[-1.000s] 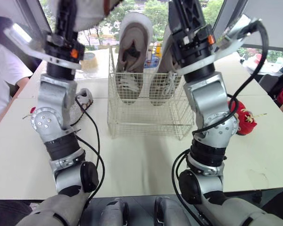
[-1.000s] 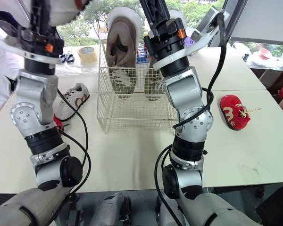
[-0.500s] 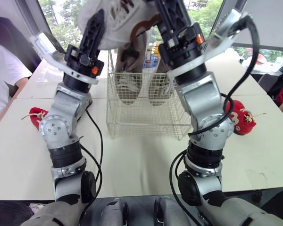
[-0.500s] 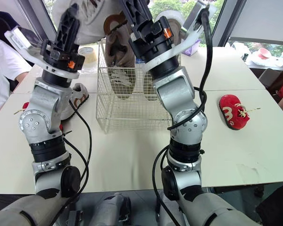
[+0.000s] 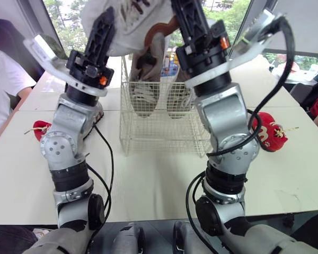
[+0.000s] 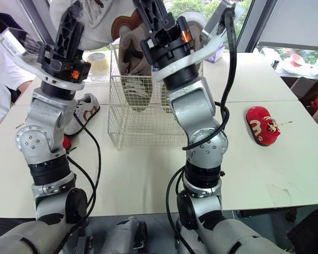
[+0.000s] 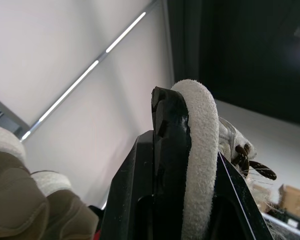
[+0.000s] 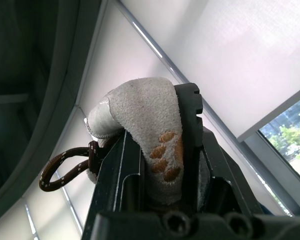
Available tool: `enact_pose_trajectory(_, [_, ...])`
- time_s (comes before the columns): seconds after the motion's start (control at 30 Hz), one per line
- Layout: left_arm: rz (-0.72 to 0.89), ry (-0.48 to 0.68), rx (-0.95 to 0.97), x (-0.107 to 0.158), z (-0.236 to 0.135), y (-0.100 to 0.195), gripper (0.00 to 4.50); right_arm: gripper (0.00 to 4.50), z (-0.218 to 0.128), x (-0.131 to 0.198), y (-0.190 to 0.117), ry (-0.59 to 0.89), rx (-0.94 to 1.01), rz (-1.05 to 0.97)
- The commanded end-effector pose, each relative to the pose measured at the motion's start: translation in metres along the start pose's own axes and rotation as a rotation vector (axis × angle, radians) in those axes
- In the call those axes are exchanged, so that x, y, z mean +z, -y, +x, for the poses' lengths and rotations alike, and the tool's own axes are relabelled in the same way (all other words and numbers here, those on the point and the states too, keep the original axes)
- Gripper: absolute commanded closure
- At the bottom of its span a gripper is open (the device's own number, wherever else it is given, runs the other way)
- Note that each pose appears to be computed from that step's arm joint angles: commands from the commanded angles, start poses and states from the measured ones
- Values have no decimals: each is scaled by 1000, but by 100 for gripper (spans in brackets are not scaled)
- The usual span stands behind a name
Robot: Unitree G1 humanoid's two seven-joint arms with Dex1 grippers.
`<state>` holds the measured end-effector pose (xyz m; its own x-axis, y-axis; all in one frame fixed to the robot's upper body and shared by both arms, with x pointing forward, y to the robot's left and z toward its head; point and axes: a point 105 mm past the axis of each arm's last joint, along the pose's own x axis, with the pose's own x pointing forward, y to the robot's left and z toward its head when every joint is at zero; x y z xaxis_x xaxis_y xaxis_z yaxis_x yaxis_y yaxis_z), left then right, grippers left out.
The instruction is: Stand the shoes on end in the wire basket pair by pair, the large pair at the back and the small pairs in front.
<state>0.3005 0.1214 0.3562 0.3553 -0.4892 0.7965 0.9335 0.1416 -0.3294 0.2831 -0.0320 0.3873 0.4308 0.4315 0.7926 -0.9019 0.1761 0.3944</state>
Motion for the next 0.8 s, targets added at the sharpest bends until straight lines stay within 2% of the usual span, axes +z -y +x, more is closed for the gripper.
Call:
enact_pose_trajectory(0.03, [23,-109,44,-17,-6,-2,290,386,6,8,-33,18,155,3])
enact_pose_trajectory(0.2, [33,-128,89,-15,-24,6,25,386,9,19,-35,65,164,16])
enact_pose_trajectory(0.23, [38,-133,102,-15,-29,9,6,386,9,24,-35,90,163,44])
enact_pose_trajectory(0.33, [107,-196,196,-21,-47,11,6,386,9,39,-35,119,165,41])
enact_pose_trajectory(0.47, [323,-312,387,-25,-69,1,6,386,4,77,-38,82,229,-181])
enact_pose_trajectory(0.57, [455,-356,476,-23,-78,-2,6,386,-1,93,-35,-119,288,-448])
enact_pose_trajectory(0.67, [517,-433,463,-30,-81,3,6,386,-5,117,-1,-243,273,-545])
enact_pose_trajectory(0.73, [541,-503,459,-34,-89,7,6,386,-17,120,21,-489,280,-740])
enact_pose_trajectory(0.8, [545,-555,452,-38,-95,8,6,386,-30,123,39,-672,273,-840])
